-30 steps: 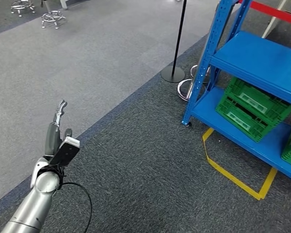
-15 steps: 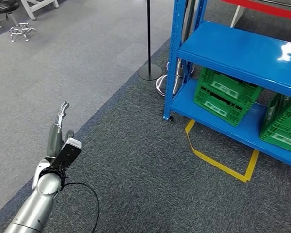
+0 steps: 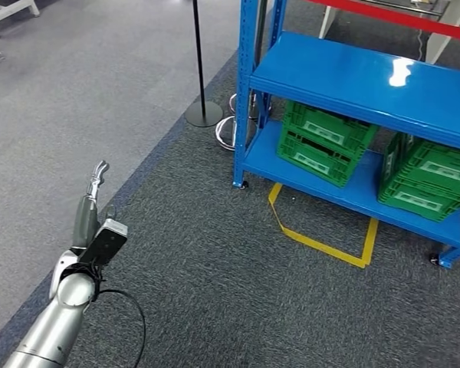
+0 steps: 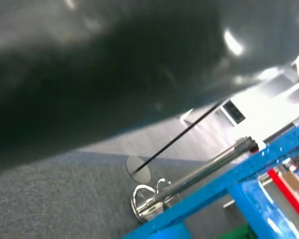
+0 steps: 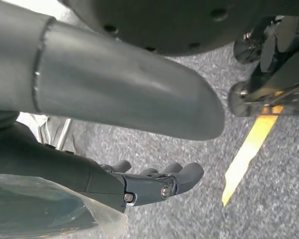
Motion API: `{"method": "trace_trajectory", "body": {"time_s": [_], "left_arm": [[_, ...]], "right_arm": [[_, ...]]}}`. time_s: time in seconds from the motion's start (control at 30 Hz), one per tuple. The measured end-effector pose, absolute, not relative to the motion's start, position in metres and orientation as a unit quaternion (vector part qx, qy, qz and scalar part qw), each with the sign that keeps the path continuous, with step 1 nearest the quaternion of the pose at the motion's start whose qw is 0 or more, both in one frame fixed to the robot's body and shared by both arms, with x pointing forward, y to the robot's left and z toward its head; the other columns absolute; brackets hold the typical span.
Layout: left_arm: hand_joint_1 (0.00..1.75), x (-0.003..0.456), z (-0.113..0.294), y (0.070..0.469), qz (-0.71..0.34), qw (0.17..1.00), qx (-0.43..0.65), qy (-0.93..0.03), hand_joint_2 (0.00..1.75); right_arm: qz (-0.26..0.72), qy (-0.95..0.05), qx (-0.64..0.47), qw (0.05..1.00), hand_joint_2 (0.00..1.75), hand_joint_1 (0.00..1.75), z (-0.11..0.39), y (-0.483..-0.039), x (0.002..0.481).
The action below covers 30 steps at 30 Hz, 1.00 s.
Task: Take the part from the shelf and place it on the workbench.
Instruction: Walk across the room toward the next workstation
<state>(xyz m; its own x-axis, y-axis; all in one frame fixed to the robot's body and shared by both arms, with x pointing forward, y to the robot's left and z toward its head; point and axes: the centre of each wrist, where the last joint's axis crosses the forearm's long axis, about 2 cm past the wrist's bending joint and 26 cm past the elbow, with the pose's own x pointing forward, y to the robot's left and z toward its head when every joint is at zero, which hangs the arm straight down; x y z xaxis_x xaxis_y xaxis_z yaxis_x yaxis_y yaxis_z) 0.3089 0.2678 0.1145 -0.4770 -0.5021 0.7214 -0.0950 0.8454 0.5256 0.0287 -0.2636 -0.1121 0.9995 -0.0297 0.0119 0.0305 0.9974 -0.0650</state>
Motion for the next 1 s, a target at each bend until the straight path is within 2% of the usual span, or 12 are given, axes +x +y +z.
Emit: {"method": "trace_trajectory", "body": {"time_s": [1.0], "left_arm": [[0.00,0.3145,0.1165,0.2644,-0.220,0.473,0.170,-0.836,0.00]], "right_arm": [[-0.003,-0.005,0.002,1.000,0.00,0.00,-0.1122,-0.2618,0.0281]]}}
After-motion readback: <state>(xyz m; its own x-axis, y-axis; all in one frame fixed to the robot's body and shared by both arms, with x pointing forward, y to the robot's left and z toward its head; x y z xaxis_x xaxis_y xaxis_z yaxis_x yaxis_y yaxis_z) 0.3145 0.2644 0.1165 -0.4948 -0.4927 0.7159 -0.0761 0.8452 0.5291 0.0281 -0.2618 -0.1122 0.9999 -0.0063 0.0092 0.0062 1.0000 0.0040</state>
